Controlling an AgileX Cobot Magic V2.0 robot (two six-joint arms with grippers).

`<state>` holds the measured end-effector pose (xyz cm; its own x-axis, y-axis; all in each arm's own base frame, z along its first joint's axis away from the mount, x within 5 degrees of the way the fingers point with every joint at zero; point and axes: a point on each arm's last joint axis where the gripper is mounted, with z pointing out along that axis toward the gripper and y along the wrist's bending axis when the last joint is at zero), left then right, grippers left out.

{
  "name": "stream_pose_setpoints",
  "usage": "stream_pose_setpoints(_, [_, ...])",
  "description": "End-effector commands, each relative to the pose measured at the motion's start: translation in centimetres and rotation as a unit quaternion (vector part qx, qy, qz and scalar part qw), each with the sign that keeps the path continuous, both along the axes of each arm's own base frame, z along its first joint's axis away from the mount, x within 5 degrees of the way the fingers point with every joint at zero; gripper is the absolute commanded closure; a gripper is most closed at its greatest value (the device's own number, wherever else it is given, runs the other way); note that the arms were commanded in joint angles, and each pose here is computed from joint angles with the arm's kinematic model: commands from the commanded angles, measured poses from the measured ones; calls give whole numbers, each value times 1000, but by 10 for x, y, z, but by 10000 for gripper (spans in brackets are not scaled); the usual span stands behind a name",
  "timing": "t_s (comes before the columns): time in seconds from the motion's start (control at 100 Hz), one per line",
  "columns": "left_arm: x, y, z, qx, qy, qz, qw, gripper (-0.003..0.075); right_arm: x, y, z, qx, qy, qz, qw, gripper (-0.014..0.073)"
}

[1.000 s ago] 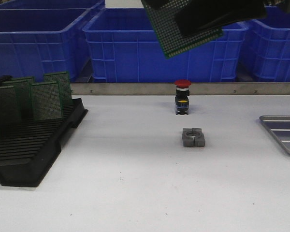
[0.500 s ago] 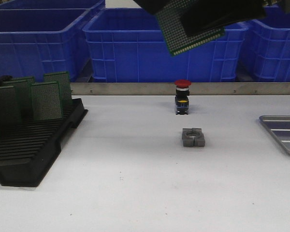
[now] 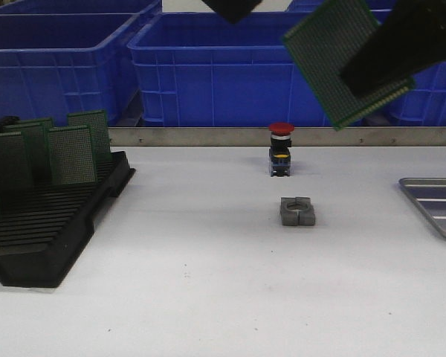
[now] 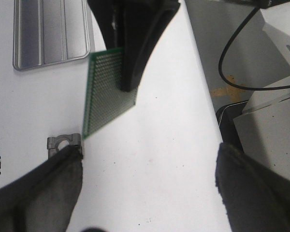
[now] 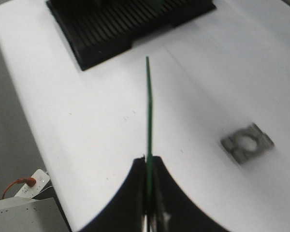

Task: Place circuit board on tray
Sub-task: 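Open the left gripper and carry the board with the right gripper toward the metal tray, then lower the board flat into the metal tray and open the right gripper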

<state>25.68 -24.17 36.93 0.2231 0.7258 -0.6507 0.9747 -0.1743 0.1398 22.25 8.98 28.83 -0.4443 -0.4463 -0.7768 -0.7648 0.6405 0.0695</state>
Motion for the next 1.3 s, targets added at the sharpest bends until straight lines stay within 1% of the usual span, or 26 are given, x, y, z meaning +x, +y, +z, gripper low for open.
stream_pose_setpoints(0.0, [-14,2,25,-42,-9,-5,999,183,7,-17,15,20,-6,-83,996,663])
stream_pose_setpoints(0.07, [-14,2,25,-42,-9,-5,999,183,15,-34,14,37,11,-145,989,663])
stream_pose_setpoints(0.17, [-14,2,25,-42,-9,-5,999,183,25,-61,9,57,32,-226,972,663])
stream_pose_setpoints(0.24, [-14,2,25,-42,-9,-5,999,184,32,-80,2,75,54,-277,956,663])
stream_pose_setpoints(0.34, [-14,2,25,-42,-9,-5,999,184,44,-108,-13,113,88,-342,929,663])
stream_pose_setpoints(0.41, [-14,2,25,-42,-9,-5,999,184,52,-125,-24,138,111,-377,909,663])
stream_pose_setpoints(0.46, [-14,2,25,-42,-9,-5,999,184,59,-135,-31,148,125,-394,898,663])
stream_pose_setpoints(0.55, [-14,2,25,-42,-9,-5,999,184,73,-148,-44,166,153,-406,886,663])
stream_pose_setpoints(0.71, [-14,2,25,-42,-9,-5,999,184,98,-152,-61,197,204,-382,880,663])
stream_pose_setpoints(0.88, [-14,2,25,-42,-9,-5,999,184,119,-158,-80,202,231,-378,874,663])
stream_pose_setpoints(1.09, [-14,2,25,-42,-9,-5,999,184,125,-161,-102,201,260,-381,864,663])
stream_pose_setpoints(1.29, [-14,2,25,-42,-9,-5,999,184,127,-162,-112,200,274,-383,859,662])
